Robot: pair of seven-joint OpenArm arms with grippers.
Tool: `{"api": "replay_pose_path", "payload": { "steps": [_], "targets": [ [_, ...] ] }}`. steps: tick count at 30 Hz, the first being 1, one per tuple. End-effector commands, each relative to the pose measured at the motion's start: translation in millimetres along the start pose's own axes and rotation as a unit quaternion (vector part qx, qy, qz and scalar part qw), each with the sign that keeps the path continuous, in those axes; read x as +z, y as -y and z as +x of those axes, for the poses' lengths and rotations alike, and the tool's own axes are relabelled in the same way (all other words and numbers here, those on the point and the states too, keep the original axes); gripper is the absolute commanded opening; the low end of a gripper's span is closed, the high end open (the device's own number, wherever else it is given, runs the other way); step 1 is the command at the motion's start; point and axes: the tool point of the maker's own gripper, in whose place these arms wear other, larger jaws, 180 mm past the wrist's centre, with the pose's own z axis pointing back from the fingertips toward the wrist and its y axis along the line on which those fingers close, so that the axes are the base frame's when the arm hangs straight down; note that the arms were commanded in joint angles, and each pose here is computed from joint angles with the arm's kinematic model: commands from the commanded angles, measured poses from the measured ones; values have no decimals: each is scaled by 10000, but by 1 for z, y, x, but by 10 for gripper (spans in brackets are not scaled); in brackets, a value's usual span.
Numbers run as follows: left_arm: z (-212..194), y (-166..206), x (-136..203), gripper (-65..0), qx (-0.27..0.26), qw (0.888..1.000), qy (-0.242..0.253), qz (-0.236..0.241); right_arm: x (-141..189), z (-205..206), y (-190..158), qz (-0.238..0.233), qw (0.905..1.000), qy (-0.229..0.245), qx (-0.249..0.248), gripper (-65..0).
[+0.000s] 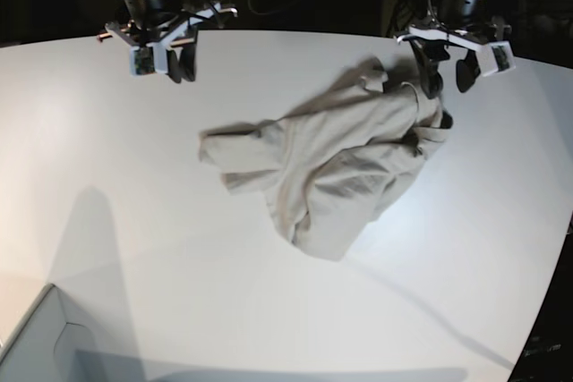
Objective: Layout the t-shirt on the table in an organized manner, then fold the t-shirt properly
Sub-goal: 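Lower the left gripper onto the beige t-shirt's bunched edge and grasp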
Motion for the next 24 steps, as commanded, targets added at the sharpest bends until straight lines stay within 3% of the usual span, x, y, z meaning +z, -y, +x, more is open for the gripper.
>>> {"api": "replay_pose_path", "payload": {
  "steps": [1,4,7,11,14,17,21,24],
  "targets": [
    [24,2,-6,-287,-133,9992,362,-120,-1,17,-2,79,9995,294,58,-492],
    [40,4,-18,-250,-263,9978,566,-226,-10,33,0,70,9986,515,84,-432],
    [55,5,-28,-245,-363,9962,741,-285,-13,42,0,65,9978,652,94,-417],
    [62,8,-43,-246,-424,9971,526,-343,-19,53,1,58,9967,797,110,-416],
    [54,-8,-45,-246,-403,9989,215,-93,-19,53,1,58,9968,791,102,-414],
    [40,-27,-46,-246,-219,9995,-67,230,-21,55,1,65,9965,821,106,-374],
    [20,-45,-50,-243,511,9969,-210,566,-23,60,2,64,9959,885,147,-324],
    [6,-47,-55,-242,788,9946,-364,573,-24,64,3,72,9954,932,195,-319]
  ]
}}
